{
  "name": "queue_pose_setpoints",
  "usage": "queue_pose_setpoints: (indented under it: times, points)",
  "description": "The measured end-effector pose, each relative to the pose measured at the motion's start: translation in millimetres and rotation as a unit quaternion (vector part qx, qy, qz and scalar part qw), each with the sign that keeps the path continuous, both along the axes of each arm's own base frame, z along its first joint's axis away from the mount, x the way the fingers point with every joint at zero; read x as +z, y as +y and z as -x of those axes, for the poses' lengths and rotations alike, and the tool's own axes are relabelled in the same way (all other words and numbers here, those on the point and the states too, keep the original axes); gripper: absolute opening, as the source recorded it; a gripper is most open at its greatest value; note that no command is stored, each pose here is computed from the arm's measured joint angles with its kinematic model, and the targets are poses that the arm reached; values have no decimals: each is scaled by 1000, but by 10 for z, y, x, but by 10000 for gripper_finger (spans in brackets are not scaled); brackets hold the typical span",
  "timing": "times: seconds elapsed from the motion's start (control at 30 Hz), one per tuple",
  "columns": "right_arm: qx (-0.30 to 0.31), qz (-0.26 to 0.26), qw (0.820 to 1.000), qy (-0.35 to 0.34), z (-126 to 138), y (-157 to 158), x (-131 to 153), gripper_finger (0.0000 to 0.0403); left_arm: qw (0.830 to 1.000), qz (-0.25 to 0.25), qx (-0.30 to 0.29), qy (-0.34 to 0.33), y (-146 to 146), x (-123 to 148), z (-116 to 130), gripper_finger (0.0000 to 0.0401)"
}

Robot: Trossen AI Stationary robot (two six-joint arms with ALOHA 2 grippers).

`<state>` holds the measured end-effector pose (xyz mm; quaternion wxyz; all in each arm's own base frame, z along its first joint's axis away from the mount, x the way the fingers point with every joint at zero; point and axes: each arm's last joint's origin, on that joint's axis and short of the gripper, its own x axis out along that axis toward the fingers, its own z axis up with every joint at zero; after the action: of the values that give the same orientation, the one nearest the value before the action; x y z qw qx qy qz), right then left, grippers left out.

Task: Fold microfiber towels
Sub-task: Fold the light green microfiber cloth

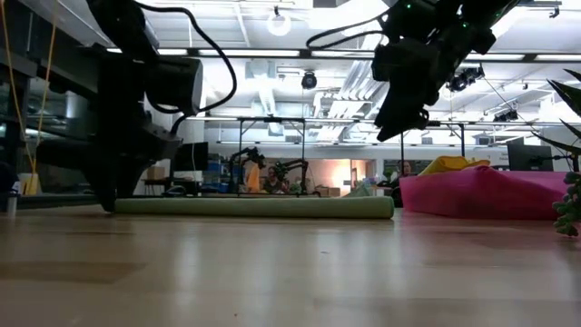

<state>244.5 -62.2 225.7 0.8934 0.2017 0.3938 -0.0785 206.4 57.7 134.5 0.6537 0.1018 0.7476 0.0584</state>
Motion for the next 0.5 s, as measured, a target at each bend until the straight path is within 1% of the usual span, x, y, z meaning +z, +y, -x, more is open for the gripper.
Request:
queue_pose_setpoints:
  times: [0.2, 0.27, 0.33, 0.43, 0.5]
  points:
    - [97, 62, 993, -2, -60, 128, -30, 211, 1000, -2, -3, 0, 3, 0, -2, 32]
    - [115, 75, 990, 6, -105, 182, -81, 211, 1000, -2, -3, -2, 4, 1, -4, 10]
    - [129, 88, 987, 23, -148, 231, -156, 211, 1000, -2, 0, -3, 4, 1, -5, 7]
    - [154, 95, 983, 43, -215, 300, -277, 211, 1000, -2, 0, -4, 4, 1, -7, 12]
    - [174, 97, 978, 63, -250, 346, -379, 211, 1000, -4, 2, -5, 5, 1, -8, 7]
